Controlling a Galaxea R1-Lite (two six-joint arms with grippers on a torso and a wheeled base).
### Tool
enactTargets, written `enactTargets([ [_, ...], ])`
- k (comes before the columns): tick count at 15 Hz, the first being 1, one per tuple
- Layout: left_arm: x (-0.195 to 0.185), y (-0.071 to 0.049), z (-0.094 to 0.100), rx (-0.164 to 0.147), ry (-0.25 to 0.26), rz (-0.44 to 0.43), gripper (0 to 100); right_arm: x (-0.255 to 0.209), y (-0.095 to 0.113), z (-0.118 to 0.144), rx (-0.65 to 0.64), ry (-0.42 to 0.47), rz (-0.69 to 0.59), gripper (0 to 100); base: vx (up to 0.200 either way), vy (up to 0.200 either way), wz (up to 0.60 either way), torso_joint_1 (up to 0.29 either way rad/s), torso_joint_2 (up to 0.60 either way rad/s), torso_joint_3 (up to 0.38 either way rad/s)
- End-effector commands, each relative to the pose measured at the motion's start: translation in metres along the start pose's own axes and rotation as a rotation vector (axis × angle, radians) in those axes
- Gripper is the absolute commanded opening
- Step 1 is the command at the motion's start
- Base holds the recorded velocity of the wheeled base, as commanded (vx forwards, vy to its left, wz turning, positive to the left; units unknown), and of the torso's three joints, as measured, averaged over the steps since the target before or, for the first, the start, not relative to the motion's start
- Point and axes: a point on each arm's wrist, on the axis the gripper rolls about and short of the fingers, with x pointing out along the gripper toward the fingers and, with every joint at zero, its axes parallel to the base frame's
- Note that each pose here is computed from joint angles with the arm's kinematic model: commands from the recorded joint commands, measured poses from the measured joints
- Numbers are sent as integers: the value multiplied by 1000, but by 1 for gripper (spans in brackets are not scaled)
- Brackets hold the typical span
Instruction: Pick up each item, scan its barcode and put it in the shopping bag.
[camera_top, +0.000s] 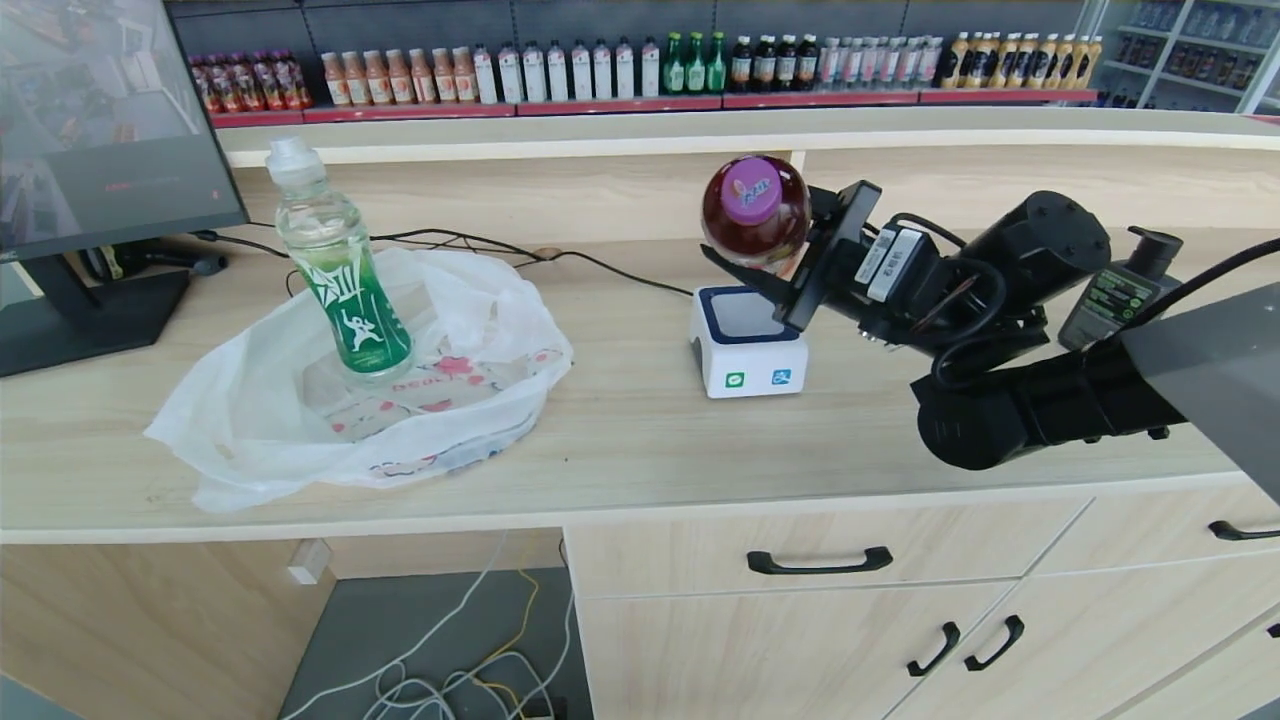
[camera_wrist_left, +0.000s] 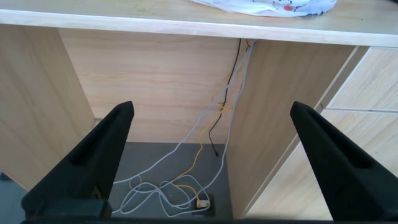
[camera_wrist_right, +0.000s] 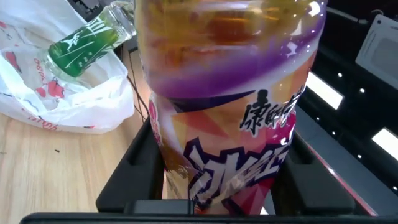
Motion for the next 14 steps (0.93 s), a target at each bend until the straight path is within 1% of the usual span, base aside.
enactTargets([
  [1,0,0,0,-1,0,0,100,-1,5,-3,9,2,3,0,0,0,0,0,0,0],
  [4,0,0,0,0,0,0,100,6,15,-3,13,-29,7,0,0,0,0,0,0,0],
  [6,0,0,0,0,0,0,100,10,24,-5,25,-59,44,0,0,0,0,0,0,0],
  [14,0,0,0,0,0,0,100,6,26,-12,24,-47,46,0,0,0,0,0,0,0],
])
